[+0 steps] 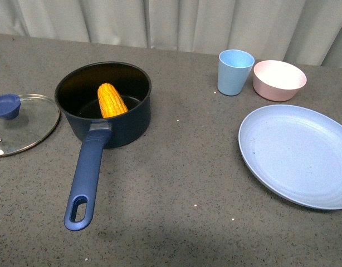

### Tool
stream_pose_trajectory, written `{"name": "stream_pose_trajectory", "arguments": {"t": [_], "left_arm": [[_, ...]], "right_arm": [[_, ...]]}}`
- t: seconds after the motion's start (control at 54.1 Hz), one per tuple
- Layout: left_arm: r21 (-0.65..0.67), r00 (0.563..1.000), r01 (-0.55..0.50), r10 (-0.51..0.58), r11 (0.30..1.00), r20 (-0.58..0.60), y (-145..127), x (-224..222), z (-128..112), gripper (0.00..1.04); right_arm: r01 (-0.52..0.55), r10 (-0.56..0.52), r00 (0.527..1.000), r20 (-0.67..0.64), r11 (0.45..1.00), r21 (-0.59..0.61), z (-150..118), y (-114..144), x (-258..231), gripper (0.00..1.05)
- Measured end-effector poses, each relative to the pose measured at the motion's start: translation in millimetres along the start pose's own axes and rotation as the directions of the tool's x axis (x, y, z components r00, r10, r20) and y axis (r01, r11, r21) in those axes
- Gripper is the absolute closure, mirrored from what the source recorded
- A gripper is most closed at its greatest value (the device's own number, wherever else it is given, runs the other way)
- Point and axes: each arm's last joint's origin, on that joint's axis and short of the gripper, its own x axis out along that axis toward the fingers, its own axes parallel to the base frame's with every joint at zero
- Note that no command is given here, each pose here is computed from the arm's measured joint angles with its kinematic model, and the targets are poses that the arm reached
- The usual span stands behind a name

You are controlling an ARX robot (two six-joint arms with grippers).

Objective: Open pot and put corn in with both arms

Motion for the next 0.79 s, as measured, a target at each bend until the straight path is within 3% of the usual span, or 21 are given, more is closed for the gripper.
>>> {"name": "stream_pose_trajectory", "arguments": {"t": [0.795], "left_arm": [[0.0, 1.0, 0.0, 0.0, 1.0, 0.0, 0, 0, 0, 0.06]], "right_arm": [[0.0, 0.0, 1.0, 0.01, 1.0, 0.0, 2, 0, -21, 1.04]]}}
